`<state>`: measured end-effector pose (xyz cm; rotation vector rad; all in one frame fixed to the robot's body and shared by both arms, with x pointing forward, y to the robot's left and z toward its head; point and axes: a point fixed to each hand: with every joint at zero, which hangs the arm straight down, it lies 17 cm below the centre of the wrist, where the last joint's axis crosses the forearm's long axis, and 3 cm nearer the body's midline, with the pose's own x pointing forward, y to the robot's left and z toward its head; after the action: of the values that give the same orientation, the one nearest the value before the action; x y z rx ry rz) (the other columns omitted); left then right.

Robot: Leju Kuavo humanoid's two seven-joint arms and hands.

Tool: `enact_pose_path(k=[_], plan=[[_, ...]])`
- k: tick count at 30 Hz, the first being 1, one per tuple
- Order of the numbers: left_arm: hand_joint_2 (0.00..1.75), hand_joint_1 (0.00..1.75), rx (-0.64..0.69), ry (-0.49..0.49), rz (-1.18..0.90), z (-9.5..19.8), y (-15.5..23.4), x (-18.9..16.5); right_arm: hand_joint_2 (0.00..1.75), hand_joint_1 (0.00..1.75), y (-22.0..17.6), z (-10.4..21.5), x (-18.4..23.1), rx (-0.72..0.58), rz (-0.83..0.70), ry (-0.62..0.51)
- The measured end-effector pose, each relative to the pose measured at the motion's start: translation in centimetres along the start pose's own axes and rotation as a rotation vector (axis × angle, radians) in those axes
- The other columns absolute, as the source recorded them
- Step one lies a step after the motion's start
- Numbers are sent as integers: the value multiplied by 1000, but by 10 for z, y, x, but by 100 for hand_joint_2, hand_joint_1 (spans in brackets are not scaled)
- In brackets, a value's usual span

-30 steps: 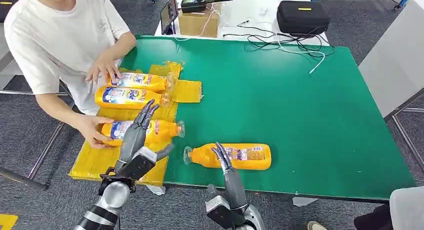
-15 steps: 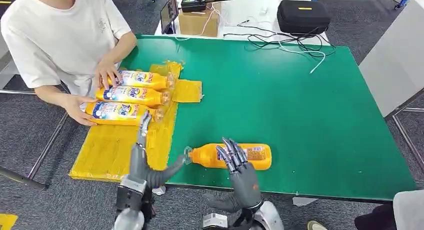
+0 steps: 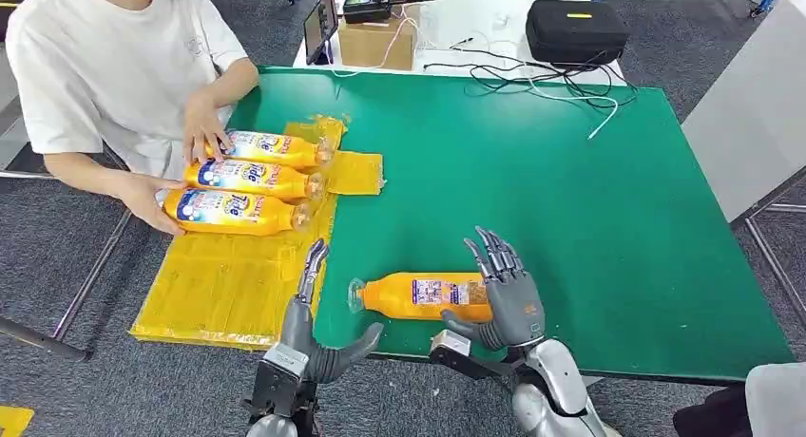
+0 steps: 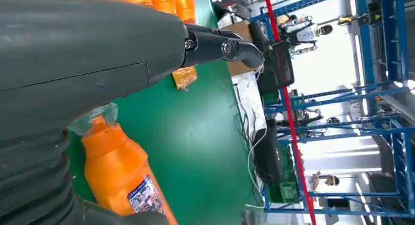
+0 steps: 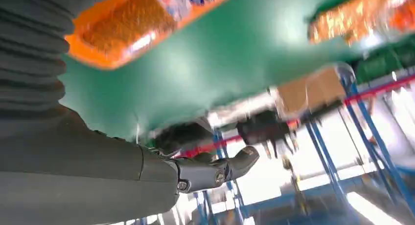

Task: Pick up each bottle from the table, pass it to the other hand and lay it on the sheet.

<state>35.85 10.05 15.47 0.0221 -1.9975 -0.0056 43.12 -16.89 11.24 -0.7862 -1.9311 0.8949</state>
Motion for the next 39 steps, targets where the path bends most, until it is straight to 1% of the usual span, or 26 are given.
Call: enact_pose_path(k=[6, 13, 15, 18, 19, 23, 24, 26, 28, 30, 35, 39], plan=[[175, 0, -6, 9, -4, -3, -4, -3, 175, 0, 28, -3, -3, 88, -52, 10], [175, 0, -21, 14, -15, -4, -7, -5, 175, 0, 66, 5, 3, 218, -80, 12], [175, 0, -20, 15, -19, -4, -7, -6, 175, 0, 72, 9, -1, 238, -73, 31], [175, 0, -10, 26, -25, -3, -4, -8, 175, 0, 79, 11, -8, 265, -20, 64], [175, 0, -4, 35, -28, -2, -3, -10, 0, 0, 79, 10, -12, 268, 12, 79], [175, 0, 11, 55, -44, 1, 3, -7, 0, 0, 79, 9, -28, 276, 119, 156], [175, 0, 14, 64, -42, 2, 4, -8, 175, 0, 79, 9, -32, 280, 140, 175], [175, 0, 11, 112, -3, 5, 4, -12, 175, 0, 81, 11, -40, 295, 174, 223], [175, 0, 1, 184, 80, 10, 2, -20, 175, 0, 82, 14, -45, 314, 207, 253], [175, 0, -7, 223, 128, 14, 1, -23, 175, 0, 82, 15, -48, 328, 227, 279], [175, 0, 4, 264, 157, 16, 5, -23, 175, 0, 81, 14, -48, 353, 232, 294], [175, 0, 9, 277, 156, 17, 5, -24, 175, 0, 84, 17, -52, 379, 213, 318]])
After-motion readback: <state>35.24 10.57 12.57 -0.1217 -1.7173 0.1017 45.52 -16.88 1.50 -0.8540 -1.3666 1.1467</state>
